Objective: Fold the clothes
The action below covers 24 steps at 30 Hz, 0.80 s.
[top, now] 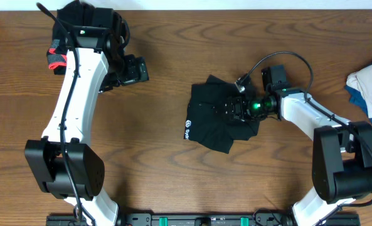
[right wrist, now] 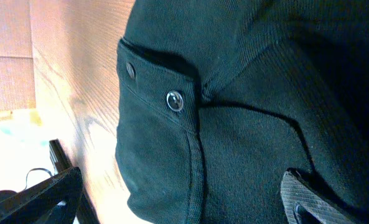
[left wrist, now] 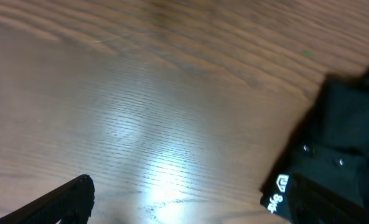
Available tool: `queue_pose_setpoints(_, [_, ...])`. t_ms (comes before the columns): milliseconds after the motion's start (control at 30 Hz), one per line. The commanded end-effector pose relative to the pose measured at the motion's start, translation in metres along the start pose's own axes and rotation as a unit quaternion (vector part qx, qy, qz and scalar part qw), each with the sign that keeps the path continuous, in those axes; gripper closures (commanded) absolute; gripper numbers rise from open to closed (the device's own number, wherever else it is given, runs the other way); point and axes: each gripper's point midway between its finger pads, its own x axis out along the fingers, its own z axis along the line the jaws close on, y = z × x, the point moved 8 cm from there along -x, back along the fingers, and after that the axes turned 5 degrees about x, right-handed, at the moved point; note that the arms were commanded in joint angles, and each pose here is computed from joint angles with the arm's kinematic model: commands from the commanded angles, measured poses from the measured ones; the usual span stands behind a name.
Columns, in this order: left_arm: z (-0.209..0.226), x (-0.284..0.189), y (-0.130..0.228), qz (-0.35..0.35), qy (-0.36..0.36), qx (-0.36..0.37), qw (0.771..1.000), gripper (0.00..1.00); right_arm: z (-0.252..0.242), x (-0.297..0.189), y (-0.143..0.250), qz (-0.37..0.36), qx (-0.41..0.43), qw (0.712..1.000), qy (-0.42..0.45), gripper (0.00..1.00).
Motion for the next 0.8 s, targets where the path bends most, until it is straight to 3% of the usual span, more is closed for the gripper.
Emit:
queue_pose_setpoints(0, [-0.008, -0.001, 0.006, 0.013, 0.050, 0.057, 0.997, 0.02, 0.029, -0.029, -0.024, -0.052, -0.030, 0.998, -0.009, 0.01])
queue_pose_setpoints(300, [-0.010, 0.042, 0.032, 0.079, 0.105, 0.070, 0.989, 0.02, 0.071, -0.099, -0.036, -0.143, -0.078, 0.987, -0.009, 0.01])
queue_pose_setpoints(500, [-0.030, 0.076, 0.047, 0.083, 0.260, 0.082, 0.959, 0.02, 0.057, -0.136, -0.033, -0.181, -0.045, 0.982, 0.005, 0.01])
queue_pose_setpoints(767, [-0.049, 0.083, 0.057, 0.087, 0.312, 0.116, 0.939, 0.02, 0.033, -0.157, -0.029, -0.197, 0.006, 0.980, 0.019, 0.01])
